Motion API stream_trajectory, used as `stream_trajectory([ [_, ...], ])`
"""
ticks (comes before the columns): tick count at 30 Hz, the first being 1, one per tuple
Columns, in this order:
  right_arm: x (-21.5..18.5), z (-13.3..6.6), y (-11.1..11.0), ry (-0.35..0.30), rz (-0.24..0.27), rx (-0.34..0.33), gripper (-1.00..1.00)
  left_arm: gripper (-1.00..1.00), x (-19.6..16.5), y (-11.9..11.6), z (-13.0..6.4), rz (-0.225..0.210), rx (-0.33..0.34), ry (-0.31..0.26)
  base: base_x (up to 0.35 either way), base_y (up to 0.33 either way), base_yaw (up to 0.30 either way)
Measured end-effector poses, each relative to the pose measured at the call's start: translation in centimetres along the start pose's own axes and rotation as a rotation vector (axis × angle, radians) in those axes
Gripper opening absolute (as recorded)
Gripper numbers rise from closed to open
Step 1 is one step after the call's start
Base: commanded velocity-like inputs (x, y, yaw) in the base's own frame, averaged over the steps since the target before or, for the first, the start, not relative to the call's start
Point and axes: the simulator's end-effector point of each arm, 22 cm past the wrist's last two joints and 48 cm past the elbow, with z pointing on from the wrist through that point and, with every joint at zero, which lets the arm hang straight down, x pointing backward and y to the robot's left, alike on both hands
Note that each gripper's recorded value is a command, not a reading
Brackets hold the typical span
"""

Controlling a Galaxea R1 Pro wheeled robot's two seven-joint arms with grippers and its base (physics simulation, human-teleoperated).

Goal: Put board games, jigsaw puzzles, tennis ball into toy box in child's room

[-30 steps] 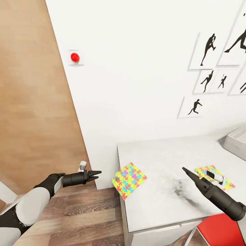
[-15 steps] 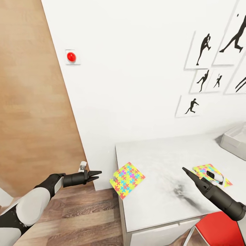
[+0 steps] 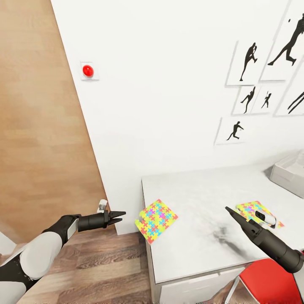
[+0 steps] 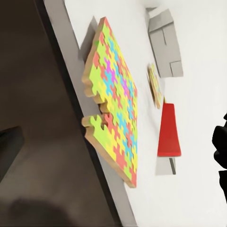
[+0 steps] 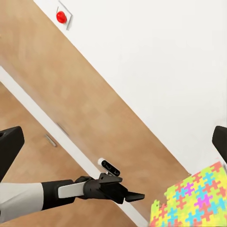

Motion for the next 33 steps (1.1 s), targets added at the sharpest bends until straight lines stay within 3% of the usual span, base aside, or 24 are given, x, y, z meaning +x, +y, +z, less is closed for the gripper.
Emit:
stream_trajectory([
  [19,-0.07,0.02,0.2,-0.001,-0.002,-0.003,1.0,1.0,-0.09,-0.24,-0.08,0.005,0.001,-0.002,-0.046,-0.012,-0.027],
  [33,-0.08,0.02,0.21,-0.001,-0.002,-0.003,1.0,1.0,-0.09,-0.24,-0.08,0.005,0.001,-0.002,-0.001,-0.101,-0.001],
])
